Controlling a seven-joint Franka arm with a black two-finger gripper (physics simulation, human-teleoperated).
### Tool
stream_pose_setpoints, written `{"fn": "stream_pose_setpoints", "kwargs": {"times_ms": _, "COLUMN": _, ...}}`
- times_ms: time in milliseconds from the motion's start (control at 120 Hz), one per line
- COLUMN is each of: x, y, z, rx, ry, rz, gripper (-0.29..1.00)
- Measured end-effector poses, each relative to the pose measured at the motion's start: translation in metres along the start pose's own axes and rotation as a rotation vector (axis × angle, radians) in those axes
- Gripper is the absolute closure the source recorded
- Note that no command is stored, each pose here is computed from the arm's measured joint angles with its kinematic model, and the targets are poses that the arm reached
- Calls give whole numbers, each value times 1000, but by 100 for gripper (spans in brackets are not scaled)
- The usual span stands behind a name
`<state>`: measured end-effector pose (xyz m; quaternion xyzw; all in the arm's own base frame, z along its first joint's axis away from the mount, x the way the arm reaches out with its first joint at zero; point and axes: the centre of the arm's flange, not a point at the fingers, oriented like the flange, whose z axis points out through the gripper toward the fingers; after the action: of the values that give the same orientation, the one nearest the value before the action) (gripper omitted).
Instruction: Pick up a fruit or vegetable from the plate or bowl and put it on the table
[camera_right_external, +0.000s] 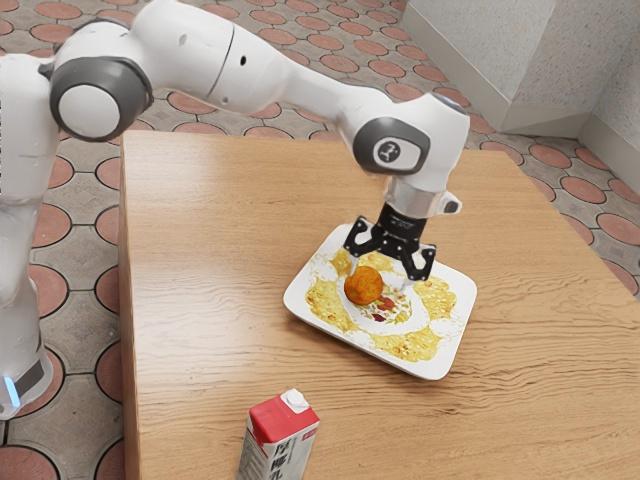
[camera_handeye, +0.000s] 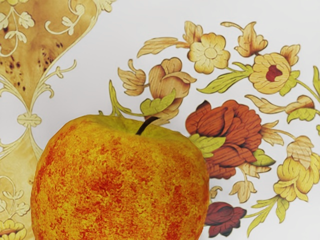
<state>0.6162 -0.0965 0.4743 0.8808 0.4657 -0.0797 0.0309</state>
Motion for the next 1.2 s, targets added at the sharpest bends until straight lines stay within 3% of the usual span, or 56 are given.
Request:
{"fn": "stream_pose_setpoints", "kwargs": {"times_ms": 150, "x": 5, "y": 6, "z": 1, "rx": -15, "ry": 7, "rz": -7, "gripper": -1}}
{"fn": "stream_pose_setpoints", "kwargs": {"times_ms": 208, "x": 9, "y": 8, "z": 9, "rx": -7, "ry": 2, "rz": -12, "gripper": -10}}
{"fn": "stream_pose_setpoints", "kwargs": {"times_ms": 283, "x": 13, "y": 10, "z": 19, "rx": 4, "ry": -5, "rz": -17, "gripper": 0}}
{"fn": "stream_pose_setpoints", "kwargs": {"times_ms": 475, "x": 25, "y": 7, "z": 27, "rx": 14, "ry": -8, "rz": -38, "gripper": 0}}
{"fn": "stream_pose_setpoints", "kwargs": {"times_ms": 642, "x": 31, "y": 4, "z": 30, "rx": 23, "ry": -9, "rz": -49, "gripper": 26}}
{"fn": "stream_pose_setpoints", "kwargs": {"times_ms": 792, "x": 28, "y": 0, "z": 25, "rx": 44, "ry": -2, "rz": -43, "gripper": 31}}
{"fn": "stream_pose_setpoints", "kwargs": {"times_ms": 1058, "x": 6, "y": -6, "z": -51, "rx": -5, "ry": 54, "rz": -13, "gripper": 32}}
{"fn": "stream_pose_setpoints", "kwargs": {"times_ms": 1200, "x": 4, "y": -19, "z": -81, "rx": 6, "ry": 90, "rz": -19, "gripper": 33}}
